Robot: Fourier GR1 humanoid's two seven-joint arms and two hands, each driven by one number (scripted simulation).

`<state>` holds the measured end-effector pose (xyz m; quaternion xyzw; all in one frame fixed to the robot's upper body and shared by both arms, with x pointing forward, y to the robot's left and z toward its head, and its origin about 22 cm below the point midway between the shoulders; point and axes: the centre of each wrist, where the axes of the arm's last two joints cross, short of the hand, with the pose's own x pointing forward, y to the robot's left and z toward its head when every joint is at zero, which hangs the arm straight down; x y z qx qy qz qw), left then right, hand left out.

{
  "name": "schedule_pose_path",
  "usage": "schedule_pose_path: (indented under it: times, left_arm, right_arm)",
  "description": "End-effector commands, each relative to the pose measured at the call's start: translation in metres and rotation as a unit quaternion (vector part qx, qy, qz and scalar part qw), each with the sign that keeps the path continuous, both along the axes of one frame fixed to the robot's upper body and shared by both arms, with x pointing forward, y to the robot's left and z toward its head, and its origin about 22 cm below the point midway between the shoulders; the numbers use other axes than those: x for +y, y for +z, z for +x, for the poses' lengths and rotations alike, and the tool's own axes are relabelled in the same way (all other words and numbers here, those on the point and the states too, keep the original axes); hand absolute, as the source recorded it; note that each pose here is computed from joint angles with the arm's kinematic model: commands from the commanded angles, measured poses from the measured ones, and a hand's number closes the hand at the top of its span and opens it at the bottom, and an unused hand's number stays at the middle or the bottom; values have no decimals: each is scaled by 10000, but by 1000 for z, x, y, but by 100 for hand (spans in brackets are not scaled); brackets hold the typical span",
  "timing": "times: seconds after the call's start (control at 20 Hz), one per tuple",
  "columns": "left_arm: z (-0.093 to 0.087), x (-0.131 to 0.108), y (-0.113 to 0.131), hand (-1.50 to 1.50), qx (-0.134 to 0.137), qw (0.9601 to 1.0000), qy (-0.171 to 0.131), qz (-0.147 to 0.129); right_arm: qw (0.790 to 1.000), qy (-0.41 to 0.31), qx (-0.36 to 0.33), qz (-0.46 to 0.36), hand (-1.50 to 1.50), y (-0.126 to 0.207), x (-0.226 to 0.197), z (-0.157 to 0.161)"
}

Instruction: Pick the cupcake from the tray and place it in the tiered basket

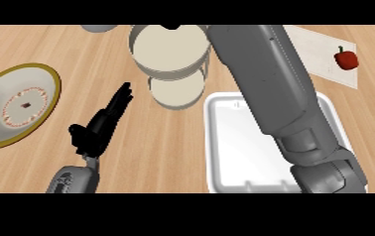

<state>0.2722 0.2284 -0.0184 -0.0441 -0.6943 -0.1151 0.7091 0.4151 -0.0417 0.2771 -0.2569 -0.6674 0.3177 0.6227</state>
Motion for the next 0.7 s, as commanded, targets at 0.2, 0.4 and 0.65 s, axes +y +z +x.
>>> schedule_pose_path:
  times: [0.2,0.4,0.65]
  left_arm:
    - [0,-19,13,0,0,9999,-169,-19]
    - [5,1,5,0,20,10000,-63,-57]
    - [13,-10,2,0,-23,9999,-149,28]
  right_arm:
    - [9999,43,135,-8,150,-21,30,19]
    - [9984,236,380,359,150,-30,31,25]
    - [9940,293,624,847,150,-23,36,27]
